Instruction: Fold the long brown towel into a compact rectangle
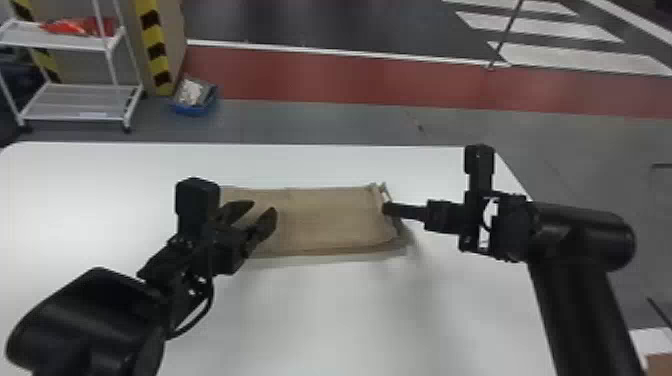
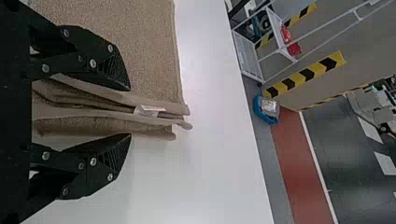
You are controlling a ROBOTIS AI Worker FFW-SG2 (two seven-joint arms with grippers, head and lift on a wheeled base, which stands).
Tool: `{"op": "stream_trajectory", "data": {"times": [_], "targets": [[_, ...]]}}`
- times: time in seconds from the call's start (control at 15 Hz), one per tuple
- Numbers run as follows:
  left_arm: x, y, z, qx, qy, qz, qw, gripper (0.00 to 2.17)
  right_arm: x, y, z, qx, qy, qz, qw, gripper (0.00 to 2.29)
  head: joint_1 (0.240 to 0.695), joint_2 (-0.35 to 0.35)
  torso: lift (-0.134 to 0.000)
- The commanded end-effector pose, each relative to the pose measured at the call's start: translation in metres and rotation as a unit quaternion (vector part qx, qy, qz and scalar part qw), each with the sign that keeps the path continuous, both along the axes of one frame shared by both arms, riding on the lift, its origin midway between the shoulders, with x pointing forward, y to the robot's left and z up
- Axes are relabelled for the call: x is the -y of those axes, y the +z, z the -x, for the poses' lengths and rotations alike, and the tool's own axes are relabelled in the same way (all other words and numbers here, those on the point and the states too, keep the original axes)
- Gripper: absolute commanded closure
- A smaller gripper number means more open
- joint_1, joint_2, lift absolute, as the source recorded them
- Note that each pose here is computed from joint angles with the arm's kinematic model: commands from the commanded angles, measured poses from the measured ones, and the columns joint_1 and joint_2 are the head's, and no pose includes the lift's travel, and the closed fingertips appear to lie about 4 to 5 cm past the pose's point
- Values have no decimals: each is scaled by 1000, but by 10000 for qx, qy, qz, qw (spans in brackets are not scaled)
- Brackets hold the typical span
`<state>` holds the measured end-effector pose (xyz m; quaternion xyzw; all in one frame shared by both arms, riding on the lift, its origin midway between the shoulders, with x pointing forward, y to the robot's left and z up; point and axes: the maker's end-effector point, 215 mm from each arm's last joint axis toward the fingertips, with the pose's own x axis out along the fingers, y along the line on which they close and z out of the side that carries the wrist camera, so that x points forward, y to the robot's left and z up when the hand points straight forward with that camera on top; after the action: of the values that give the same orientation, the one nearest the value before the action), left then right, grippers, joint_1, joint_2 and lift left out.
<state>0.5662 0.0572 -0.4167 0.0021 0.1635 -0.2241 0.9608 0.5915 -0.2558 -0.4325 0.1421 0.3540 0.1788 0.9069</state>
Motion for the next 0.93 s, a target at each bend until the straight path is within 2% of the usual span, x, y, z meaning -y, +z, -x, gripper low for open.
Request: {"op": "stream_trajectory", "data": {"times": [0.0,0.4,0.87], "targets": [[-1,-1,1,-5,6,5,10000,684,7,-5,2,-19,-31,166,9999,60,695,-184,-128],[0,-4,4,-38,-6,3,10000,684,7,-6,-3,65,-49,236,9997,151,695,-193,-128],[-2,-3,8,-42,27,56,10000,684,-6,-18,-6,-83,132,476,9987,194,695,-182,-128]]}}
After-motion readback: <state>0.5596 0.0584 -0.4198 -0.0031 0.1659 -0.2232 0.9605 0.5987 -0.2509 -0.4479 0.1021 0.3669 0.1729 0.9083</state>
